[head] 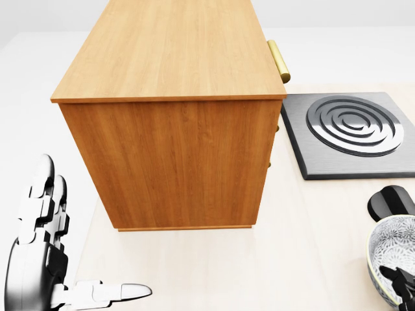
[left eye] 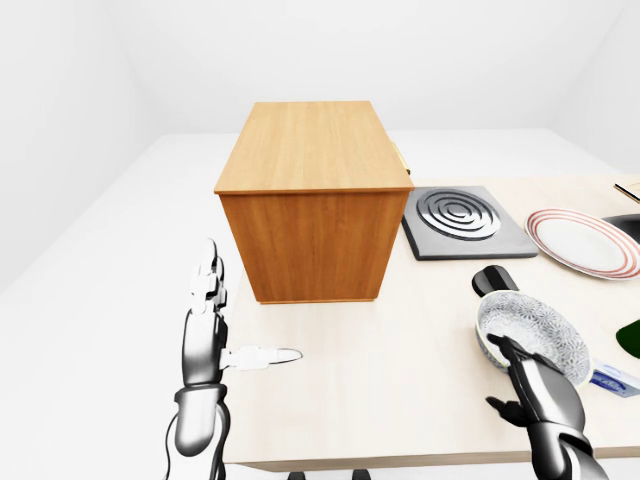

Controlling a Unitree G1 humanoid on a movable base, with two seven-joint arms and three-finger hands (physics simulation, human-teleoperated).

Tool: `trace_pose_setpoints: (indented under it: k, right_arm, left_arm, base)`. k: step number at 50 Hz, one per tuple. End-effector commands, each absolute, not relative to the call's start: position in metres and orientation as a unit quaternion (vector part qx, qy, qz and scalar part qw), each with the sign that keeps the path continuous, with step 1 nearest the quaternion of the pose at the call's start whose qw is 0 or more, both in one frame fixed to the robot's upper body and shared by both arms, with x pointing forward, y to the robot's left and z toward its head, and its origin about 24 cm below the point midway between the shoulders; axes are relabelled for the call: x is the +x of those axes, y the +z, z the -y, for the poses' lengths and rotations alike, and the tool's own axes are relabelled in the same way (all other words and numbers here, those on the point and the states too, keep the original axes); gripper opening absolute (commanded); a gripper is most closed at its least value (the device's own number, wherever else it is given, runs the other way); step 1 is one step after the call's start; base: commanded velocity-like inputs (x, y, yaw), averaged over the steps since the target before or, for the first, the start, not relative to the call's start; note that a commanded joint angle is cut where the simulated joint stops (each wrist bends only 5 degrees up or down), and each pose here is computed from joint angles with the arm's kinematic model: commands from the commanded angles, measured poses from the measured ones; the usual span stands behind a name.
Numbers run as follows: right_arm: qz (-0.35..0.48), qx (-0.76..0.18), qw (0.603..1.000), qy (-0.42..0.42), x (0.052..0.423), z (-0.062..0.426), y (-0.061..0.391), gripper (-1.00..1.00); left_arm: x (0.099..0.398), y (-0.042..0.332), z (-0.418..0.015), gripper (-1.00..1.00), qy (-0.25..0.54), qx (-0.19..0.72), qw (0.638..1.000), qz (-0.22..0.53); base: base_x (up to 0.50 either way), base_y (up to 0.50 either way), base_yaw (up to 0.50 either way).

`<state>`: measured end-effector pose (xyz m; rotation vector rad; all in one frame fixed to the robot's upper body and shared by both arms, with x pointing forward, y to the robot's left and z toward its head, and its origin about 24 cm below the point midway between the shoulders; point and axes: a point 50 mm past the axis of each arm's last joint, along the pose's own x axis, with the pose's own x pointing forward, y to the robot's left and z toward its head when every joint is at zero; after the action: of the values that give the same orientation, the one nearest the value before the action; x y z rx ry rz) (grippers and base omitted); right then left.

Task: Put the bowl on the top of the cabinet.

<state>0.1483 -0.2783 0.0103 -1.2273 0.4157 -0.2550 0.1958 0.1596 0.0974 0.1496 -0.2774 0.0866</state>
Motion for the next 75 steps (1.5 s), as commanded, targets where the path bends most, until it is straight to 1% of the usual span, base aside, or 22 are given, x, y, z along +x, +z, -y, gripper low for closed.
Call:
trace_pose_setpoints:
  k: [1,16,27,32,38,44,45,46,47,49,50,52,53,54,55,56,58,59,62,63,66,75]
  right_arm:
    - [-0.202,-0.562,0.795,-0.109,0.146,0.278,0.006,-1.0]
    - [-0.196,-0.558,0.798,-0.116,0.147,0.28,0.015,-1.0]
    - [-0.127,-0.535,0.824,-0.135,0.152,0.279,0.079,-1.0]
    - [-0.058,-0.528,0.839,-0.123,0.155,0.271,0.124,-1.0]
    - [0.003,-0.549,0.829,-0.106,0.162,0.263,0.157,-1.0]
    - [0.064,-0.601,0.791,-0.089,0.202,0.262,0.189,-1.0]
    - [0.073,-0.618,0.777,-0.097,0.214,0.265,0.197,-1.0]
    - [0.082,-0.616,0.778,-0.092,0.222,0.264,0.204,-1.0]
    - [0.08,-0.612,0.781,-0.093,0.228,0.266,0.208,-1.0]
    - [0.08,-0.627,0.768,-0.106,0.245,0.272,0.216,-1.0]
    - [0.077,-0.616,0.777,-0.102,0.253,0.273,0.218,-1.0]
    - [0.071,-0.634,0.762,-0.111,0.28,0.28,0.222,-1.0]
    - [0.061,-0.612,0.782,-0.099,0.29,0.281,0.224,-1.0]
    - [0.054,-0.612,0.782,-0.101,0.299,0.283,0.225,-1.0]
    - [0.056,-0.628,0.768,-0.113,0.315,0.289,0.235,-1.0]
    - [0.048,-0.614,0.78,-0.111,0.322,0.29,0.241,-1.0]
    - [0.045,-0.619,0.774,-0.126,0.346,0.298,0.258,-1.0]
    - [0.04,-0.607,0.784,-0.126,0.356,0.299,0.266,-1.0]
    - [0.04,-0.613,0.777,-0.136,0.376,0.3,0.284,-1.0]
    - [0.029,-0.602,0.786,-0.139,0.386,0.299,0.293,-1.0]
    - [0.017,-0.603,0.783,-0.155,0.395,0.296,0.306,-1.0]
    - [0.045,-0.628,0.758,-0.168,0.404,0.261,0.348,-1.0]
  left_arm:
    - [0.196,0.098,-0.159,1.0,0.044,0.074,0.986,0.14]
    - [0.197,0.098,-0.16,1.0,0.044,0.074,0.987,0.139]
    - [0.197,0.096,-0.159,1.0,0.04,0.075,0.987,0.135]
    - [0.196,0.096,-0.159,1.0,0.039,0.075,0.987,0.136]
    - [0.196,0.096,-0.159,1.0,0.039,0.074,0.987,0.135]
    - [0.196,0.095,-0.159,1.0,0.038,0.074,0.988,0.133]
    - [0.197,0.095,-0.159,1.0,0.037,0.074,0.988,0.132]
    - [0.197,0.095,-0.159,1.0,0.037,0.074,0.988,0.133]
    - [0.197,0.096,-0.159,1.0,0.037,0.073,0.988,0.134]
    - [0.197,0.096,-0.159,1.0,0.037,0.073,0.987,0.135]
    - [0.197,0.096,-0.159,1.0,0.037,0.073,0.987,0.135]
    - [0.197,0.096,-0.159,1.0,0.038,0.074,0.987,0.136]
    - [0.197,0.097,-0.159,1.0,0.038,0.073,0.987,0.137]
    - [0.197,0.097,-0.159,1.0,0.039,0.073,0.987,0.137]
    - [0.197,0.097,-0.159,1.0,0.039,0.073,0.987,0.138]
    - [0.198,0.097,-0.159,1.0,0.04,0.073,0.987,0.138]
    - [0.198,0.098,-0.159,1.0,0.04,0.073,0.987,0.14]
    - [0.198,0.098,-0.159,1.0,0.04,0.073,0.986,0.141]
    - [0.199,0.099,-0.159,1.0,0.041,0.073,0.986,0.144]
    - [0.199,0.099,-0.159,1.0,0.042,0.073,0.986,0.143]
    - [0.2,0.099,-0.159,1.0,0.043,0.073,0.986,0.143]
    - [0.202,0.098,-0.16,1.0,0.045,0.072,0.986,0.141]
  base:
    - [0.0,0.0,0.0]
    - [0.0,0.0,0.0]
    - [0.0,0.0,0.0]
    - [0.0,0.0,0.0]
    - [0.0,0.0,0.0]
    - [0.0,0.0,0.0]
    - [0.0,0.0,0.0]
    - [0.0,0.0,0.0]
    - [0.0,0.0,0.0]
    - [0.0,0.0,0.0]
    - [0.0,0.0,0.0]
    - [0.0,0.0,0.0]
    - [0.0,0.0,0.0]
    - [0.0,0.0,0.0]
    - [0.0,0.0,0.0]
    - [0.0,0.0,0.0]
    - [0.0,0.0,0.0]
    - [0.0,0.0,0.0]
    - [0.0,0.0,0.0]
    - [0.0,0.0,0.0]
    - [0.0,0.0,0.0]
    - [0.0,0.0,0.0]
